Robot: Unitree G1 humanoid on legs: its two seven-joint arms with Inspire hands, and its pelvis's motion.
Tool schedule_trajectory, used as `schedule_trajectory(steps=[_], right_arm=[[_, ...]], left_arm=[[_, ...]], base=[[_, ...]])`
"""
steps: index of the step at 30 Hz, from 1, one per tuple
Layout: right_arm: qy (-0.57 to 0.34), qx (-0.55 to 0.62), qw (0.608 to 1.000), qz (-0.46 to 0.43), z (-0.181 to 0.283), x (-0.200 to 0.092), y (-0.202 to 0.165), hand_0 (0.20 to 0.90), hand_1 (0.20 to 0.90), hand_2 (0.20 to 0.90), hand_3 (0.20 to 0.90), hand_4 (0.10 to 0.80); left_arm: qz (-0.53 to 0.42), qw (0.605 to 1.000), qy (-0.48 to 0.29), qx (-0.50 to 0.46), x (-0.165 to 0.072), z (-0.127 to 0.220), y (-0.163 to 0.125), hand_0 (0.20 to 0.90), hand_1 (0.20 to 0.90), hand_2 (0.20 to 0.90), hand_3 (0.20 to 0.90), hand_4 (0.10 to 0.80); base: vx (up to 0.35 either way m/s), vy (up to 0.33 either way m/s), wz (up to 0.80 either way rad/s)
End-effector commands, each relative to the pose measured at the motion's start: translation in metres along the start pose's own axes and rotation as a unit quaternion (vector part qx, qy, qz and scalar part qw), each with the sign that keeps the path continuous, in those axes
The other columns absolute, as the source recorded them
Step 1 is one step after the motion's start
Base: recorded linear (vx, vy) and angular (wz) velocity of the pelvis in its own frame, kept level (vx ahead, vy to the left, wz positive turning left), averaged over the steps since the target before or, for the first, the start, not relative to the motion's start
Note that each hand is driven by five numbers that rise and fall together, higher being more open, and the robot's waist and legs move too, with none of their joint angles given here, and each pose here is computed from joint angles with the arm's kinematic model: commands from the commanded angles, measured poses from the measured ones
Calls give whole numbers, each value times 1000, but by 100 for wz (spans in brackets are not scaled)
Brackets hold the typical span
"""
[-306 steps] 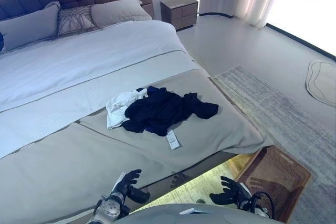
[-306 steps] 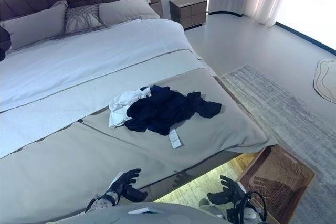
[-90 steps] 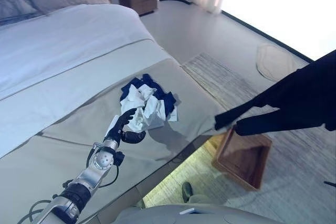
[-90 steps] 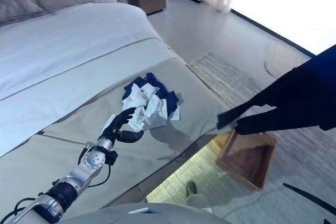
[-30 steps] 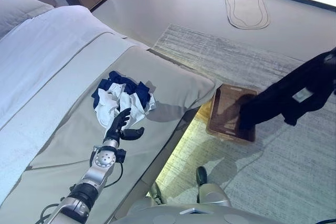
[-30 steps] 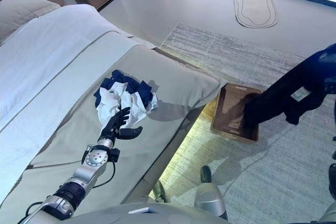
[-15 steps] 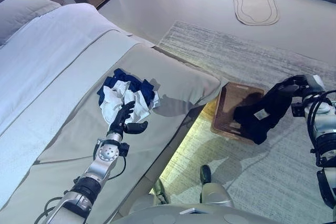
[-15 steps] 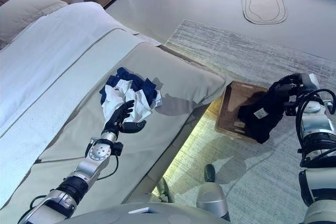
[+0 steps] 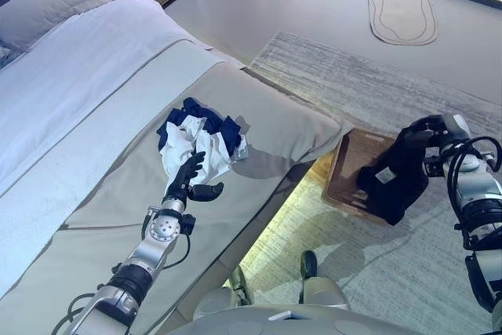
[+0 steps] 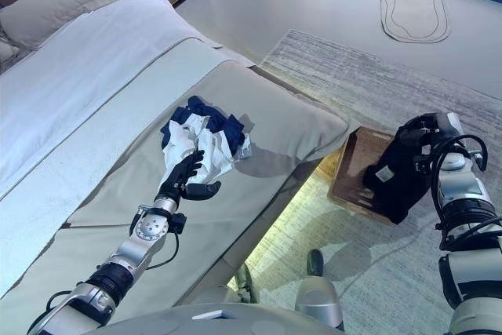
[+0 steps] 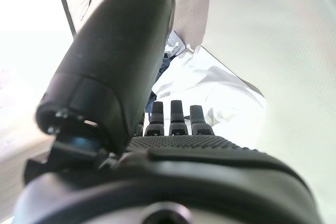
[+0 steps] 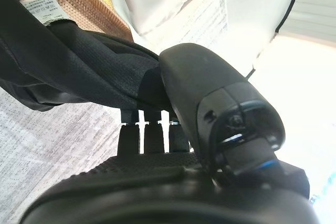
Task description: Pick up the clothes from the bed and place them into the basket
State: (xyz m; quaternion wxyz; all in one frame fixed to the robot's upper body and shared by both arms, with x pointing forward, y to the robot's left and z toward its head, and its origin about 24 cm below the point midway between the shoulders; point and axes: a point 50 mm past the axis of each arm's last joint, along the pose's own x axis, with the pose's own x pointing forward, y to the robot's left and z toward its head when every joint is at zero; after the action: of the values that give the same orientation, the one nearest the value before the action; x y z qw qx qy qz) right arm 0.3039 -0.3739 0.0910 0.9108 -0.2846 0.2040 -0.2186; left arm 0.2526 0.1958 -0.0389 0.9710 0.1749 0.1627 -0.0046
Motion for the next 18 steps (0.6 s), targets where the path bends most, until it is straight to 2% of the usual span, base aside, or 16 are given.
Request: schedule_trajectory(steps=[1, 2, 3, 4, 9, 18], right_arm=[[-73, -35, 997, -11, 42, 7, -2, 316, 316, 316, 219, 119], [-65, -48, 997, -13, 39, 7, -3, 512, 512, 512, 447, 347], [-59, -55, 997, -14, 36, 8, -3, 815, 815, 815, 801, 701], [-47, -64, 997, -8, 31, 8, -3, 900, 900, 900, 900, 800], [-5, -102, 994, 32, 12, 8, 6, 900, 900, 900, 900, 800], [19, -89, 994, 57, -1, 7, 13, 900, 900, 900, 900, 800]], left_arm=[[1, 996, -87, 13, 9, 35, 4, 900, 900, 900, 900, 800], [0, 996, -88, 13, 9, 36, 3, 900, 900, 900, 900, 800], [0, 996, -88, 13, 9, 36, 4, 900, 900, 900, 900, 800], [0, 996, -88, 14, 9, 36, 4, 900, 900, 900, 900, 800], [-2, 996, -86, 17, 8, 35, 6, 900, 900, 900, 900, 800], [-9, 996, -90, 27, 8, 36, 8, 900, 900, 900, 900, 800]], base=[[-16, -10, 9], [-13, -8, 8], [-8, -7, 5], [-1, -8, 7], [-1, -3, 6], [3, -8, 2]])
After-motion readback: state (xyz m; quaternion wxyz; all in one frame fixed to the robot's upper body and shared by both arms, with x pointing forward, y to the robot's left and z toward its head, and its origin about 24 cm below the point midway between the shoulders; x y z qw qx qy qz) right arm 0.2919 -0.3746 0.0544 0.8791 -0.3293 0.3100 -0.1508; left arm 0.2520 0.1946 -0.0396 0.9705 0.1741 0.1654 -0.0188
